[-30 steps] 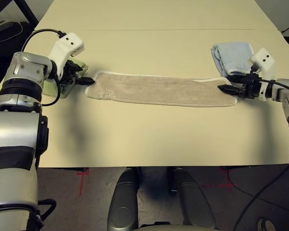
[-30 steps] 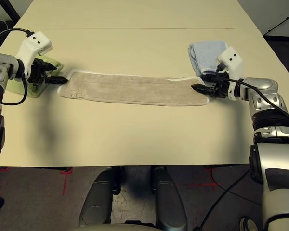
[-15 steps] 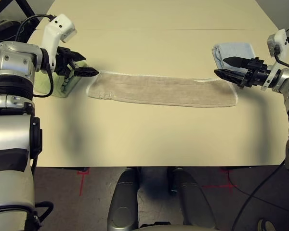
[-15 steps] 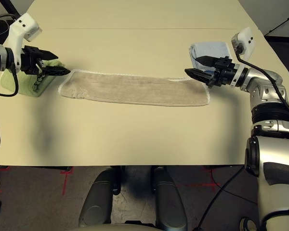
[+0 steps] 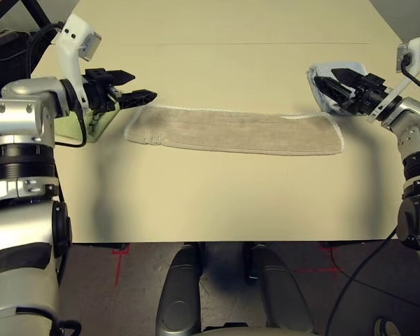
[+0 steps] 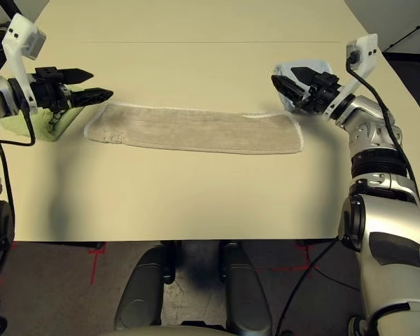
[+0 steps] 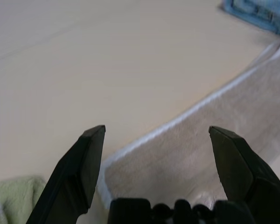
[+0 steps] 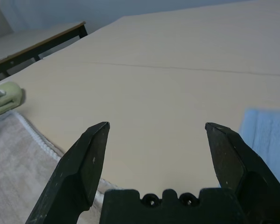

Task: Fold the towel and set it aside.

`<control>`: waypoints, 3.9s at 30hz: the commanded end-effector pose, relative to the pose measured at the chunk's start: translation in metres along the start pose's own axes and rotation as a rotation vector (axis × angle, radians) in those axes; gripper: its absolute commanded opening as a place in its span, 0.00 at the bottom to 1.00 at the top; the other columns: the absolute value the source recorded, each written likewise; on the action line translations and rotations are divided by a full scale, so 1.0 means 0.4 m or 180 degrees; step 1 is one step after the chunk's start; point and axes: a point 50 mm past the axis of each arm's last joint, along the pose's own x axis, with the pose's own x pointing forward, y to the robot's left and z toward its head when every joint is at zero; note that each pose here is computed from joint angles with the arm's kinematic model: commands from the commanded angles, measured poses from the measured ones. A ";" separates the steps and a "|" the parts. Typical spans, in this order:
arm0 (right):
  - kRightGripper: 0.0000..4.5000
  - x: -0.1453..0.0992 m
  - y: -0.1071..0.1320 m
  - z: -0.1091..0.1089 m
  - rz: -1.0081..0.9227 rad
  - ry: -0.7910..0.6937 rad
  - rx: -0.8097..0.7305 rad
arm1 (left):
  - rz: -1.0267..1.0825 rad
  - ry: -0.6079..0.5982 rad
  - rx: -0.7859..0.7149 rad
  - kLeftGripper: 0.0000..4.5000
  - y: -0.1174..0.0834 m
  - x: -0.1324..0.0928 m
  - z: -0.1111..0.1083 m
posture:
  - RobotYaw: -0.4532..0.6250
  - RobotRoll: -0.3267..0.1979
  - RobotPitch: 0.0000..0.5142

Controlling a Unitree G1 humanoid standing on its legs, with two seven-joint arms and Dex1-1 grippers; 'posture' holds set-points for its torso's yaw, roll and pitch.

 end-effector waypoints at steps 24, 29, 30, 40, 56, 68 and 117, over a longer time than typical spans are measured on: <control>0.99 -0.046 0.018 -0.002 0.0790 0.0357 -0.0672 | -0.1035 0.0207 0.0616 1.00 -0.076 -0.053 -0.181 | 0.53 0.62 0.47; 0.99 -0.092 0.001 0.003 0.1016 0.0587 -0.0996 | -0.1068 0.0234 0.0647 1.00 -0.076 -0.055 -0.189 | 0.53 0.62 0.46; 0.99 -0.103 -0.005 0.004 0.0988 0.0598 -0.0951 | -0.1072 0.0236 0.0652 1.00 -0.077 -0.056 -0.190 | 0.53 0.62 0.46; 0.99 -0.193 -0.005 -0.035 0.0473 0.0352 0.0431 | -0.1072 0.0151 0.0599 1.00 -0.085 -0.049 -0.184 | 0.52 0.62 0.46; 0.99 -0.281 0.059 -0.041 0.0122 0.0338 0.1814 | -0.1121 0.0114 0.0527 1.00 -0.109 -0.041 -0.170 | 0.53 0.62 0.48; 0.99 -0.307 0.093 -0.076 -0.0098 0.0671 0.2218 | -0.1123 0.0141 0.0506 1.00 -0.110 -0.042 -0.174 | 0.53 0.62 0.49; 0.21 -0.232 0.094 -0.147 -0.0985 0.1072 0.2358 | -0.1156 0.0163 0.0537 1.00 -0.105 -0.036 -0.155 | 0.53 0.62 0.48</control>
